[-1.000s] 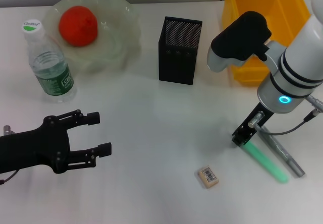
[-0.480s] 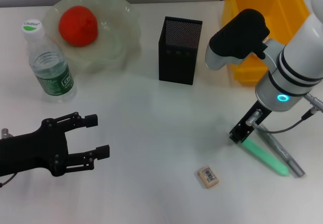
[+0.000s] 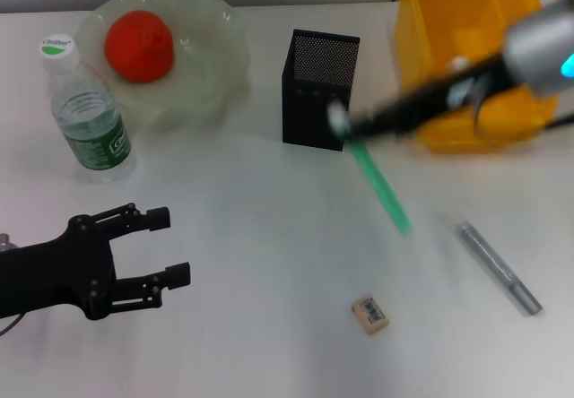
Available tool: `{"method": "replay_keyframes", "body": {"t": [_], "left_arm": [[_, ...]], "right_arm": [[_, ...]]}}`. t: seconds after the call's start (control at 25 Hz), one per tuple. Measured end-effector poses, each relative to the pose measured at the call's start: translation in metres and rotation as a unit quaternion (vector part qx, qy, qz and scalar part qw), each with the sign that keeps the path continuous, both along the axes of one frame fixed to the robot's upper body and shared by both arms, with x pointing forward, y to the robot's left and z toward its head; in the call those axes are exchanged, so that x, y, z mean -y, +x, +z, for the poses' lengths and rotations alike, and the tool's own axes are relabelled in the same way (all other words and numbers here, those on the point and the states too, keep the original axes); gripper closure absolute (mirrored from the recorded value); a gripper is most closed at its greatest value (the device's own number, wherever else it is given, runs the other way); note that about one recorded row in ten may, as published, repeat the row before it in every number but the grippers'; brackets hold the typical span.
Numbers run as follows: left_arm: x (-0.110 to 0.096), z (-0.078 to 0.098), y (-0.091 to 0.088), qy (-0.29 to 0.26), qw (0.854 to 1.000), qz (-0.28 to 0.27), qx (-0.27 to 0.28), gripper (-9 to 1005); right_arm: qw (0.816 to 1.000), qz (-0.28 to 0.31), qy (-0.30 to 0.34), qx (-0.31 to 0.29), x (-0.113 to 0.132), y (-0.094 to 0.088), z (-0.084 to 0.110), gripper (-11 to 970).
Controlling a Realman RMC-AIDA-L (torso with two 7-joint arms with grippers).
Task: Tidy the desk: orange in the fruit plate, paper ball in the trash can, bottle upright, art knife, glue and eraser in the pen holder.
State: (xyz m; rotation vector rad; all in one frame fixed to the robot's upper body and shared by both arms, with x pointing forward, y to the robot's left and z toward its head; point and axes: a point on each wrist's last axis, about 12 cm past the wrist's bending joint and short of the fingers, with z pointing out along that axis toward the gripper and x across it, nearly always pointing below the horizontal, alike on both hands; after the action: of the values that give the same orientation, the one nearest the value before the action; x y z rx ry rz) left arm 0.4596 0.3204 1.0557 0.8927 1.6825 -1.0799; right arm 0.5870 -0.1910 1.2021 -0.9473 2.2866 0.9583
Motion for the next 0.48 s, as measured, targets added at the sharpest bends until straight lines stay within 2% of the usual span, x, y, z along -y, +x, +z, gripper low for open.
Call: {"method": "replay_keyframes", "body": {"t": [0.04,0.12,0.2,0.24,0.36,0.48], "left_arm": [[0.0,0.0,0.0,0.0,1.0,0.001,0.0,151],[-0.001,-0.001,-0.002,-0.002,1.0,0.003,-0.001,151],[-0.001,-0.001,-0.003,-0.003,1.0,0.003,-0.002,151],[-0.001,-0.001,-0.003,-0.003,1.0,0.003,-0.002,151],[0.001,-0.002,-0.003,-0.006,1.0,0.003,-0.004,151],[0.002,-0.002,-0.004,-0.008,1.0,0.003,-0.006,151]], "right_arm": [[0.997,-0.004,0.068,0.017,0.01,0.003,0.003,747],[0.981,-0.014,0.184,0.059,0.027,0.006,0.003,741],[0.951,-0.036,0.287,0.106,0.04,0.008,-0.009,735],[0.937,-0.048,0.319,0.132,0.043,0.008,-0.018,732],[0.899,-0.091,0.378,0.203,0.044,0.006,-0.042,722],[0.874,-0.132,0.384,0.267,0.035,0.005,-0.064,713]]}}
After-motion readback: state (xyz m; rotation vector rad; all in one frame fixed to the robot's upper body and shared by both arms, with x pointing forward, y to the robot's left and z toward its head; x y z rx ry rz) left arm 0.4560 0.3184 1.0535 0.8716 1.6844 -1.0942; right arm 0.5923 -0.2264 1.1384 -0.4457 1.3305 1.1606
